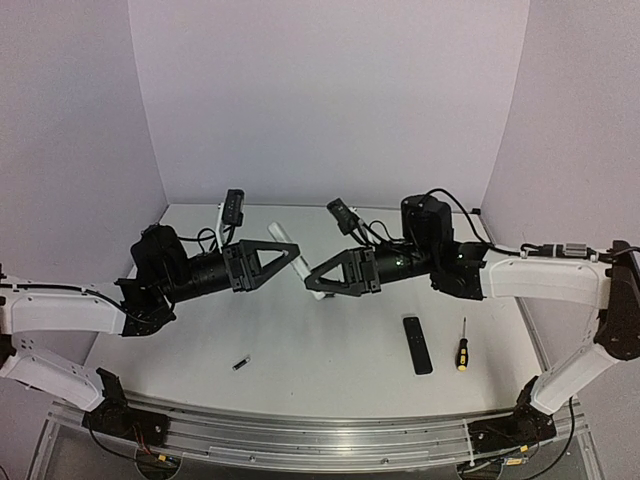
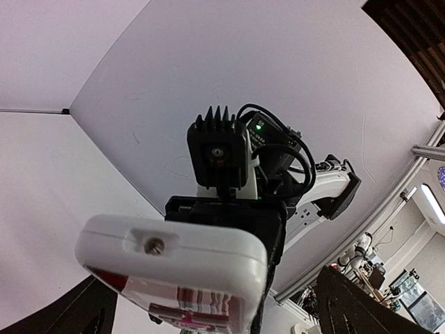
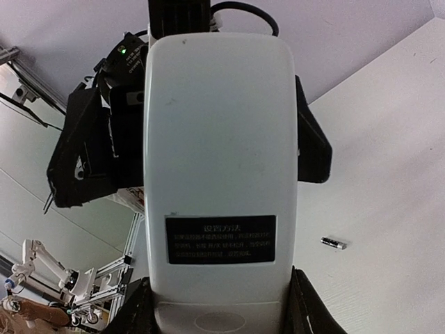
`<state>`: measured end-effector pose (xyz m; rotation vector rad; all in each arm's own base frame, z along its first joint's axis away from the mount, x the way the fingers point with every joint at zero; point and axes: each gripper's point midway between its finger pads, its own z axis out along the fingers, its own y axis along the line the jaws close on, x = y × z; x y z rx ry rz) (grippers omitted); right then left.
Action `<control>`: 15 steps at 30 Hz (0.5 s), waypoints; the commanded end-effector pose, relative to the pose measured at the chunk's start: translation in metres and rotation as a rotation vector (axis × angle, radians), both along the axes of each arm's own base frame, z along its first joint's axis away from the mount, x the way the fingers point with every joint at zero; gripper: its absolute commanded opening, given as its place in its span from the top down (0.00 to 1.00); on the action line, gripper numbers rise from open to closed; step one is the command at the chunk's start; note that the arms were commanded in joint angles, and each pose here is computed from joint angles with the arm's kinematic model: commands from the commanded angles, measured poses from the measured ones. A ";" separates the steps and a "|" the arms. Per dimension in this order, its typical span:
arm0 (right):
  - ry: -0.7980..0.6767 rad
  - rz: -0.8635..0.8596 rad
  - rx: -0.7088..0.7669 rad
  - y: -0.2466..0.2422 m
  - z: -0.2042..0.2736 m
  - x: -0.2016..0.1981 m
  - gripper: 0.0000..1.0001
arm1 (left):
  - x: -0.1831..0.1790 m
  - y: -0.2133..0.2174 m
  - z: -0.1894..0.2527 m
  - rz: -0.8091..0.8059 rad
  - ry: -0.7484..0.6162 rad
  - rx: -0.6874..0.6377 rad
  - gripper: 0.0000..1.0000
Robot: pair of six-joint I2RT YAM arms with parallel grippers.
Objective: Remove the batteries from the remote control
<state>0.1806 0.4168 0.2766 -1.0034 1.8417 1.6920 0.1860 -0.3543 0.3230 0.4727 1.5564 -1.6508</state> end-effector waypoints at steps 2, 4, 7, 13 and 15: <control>-0.072 0.046 0.106 0.005 0.039 -0.012 0.93 | 0.004 -0.003 0.033 0.003 -0.030 -0.070 0.15; -0.071 0.033 0.105 0.006 0.038 -0.009 0.91 | 0.004 -0.002 0.032 0.003 -0.022 -0.075 0.32; -0.054 -0.004 0.092 0.006 0.033 -0.004 0.76 | 0.008 -0.002 0.026 0.021 0.011 -0.064 0.63; 0.000 -0.165 0.028 -0.002 0.010 0.017 0.24 | 0.034 0.005 0.000 0.166 0.142 0.031 0.86; 0.006 -0.256 -0.020 -0.016 -0.005 0.024 0.20 | 0.049 0.013 -0.023 0.272 0.218 0.142 0.88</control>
